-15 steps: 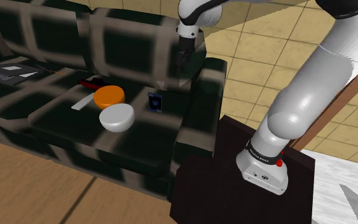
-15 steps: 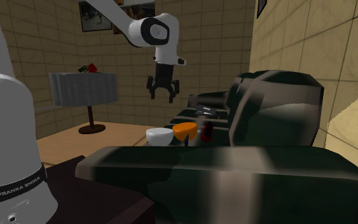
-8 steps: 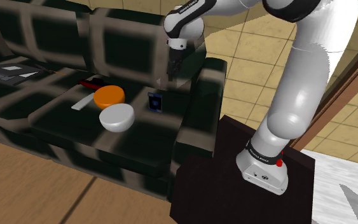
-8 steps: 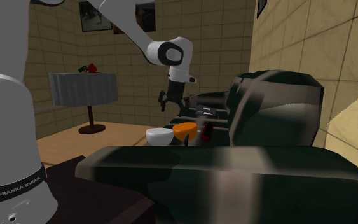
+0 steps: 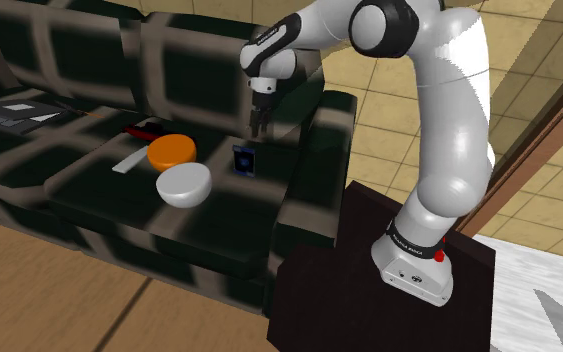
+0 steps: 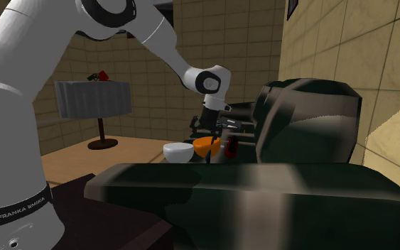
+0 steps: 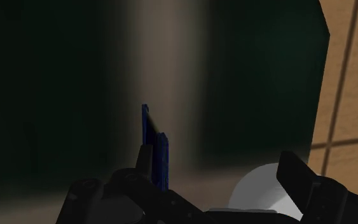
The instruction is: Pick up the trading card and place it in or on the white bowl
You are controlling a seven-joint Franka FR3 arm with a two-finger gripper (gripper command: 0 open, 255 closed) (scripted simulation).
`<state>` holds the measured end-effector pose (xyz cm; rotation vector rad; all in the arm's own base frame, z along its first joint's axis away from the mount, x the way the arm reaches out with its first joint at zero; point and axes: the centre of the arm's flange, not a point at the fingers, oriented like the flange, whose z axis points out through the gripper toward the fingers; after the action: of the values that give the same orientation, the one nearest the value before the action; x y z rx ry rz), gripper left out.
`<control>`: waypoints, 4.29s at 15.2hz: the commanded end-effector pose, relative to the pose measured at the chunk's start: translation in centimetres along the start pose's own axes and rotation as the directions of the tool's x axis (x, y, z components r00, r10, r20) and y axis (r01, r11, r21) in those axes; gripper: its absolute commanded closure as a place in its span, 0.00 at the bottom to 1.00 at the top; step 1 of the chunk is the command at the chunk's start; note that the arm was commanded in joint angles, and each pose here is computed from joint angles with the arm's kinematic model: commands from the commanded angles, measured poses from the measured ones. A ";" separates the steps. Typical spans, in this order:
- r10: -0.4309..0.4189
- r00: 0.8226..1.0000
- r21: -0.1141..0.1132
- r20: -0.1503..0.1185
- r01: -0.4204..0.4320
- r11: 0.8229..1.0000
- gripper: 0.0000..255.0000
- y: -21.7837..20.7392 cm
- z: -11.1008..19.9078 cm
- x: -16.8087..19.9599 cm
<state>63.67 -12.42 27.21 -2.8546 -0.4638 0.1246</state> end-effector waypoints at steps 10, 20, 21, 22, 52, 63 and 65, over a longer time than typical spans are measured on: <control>-0.043 0.999 0.071 0.029 0.041 0.997 0.00 5.3 8.7 7.4; -0.043 0.999 0.071 0.029 0.041 0.997 0.00 5.1 11.6 7.3; -0.043 0.999 0.071 0.029 0.041 0.997 0.00 5.1 11.6 7.3; -0.043 0.999 0.071 0.029 0.041 0.997 0.00 5.1 11.6 7.3; -0.043 0.999 0.071 0.029 0.041 0.997 1.00 2.5 1.9 6.8; -0.043 0.999 0.071 0.029 0.041 0.997 1.00 1.1 -3.7 6.6; -0.043 0.999 0.071 0.029 0.041 0.997 1.00 0.8 -4.7 6.5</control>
<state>70.72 -12.14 30.65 -2.7763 -0.5153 0.1729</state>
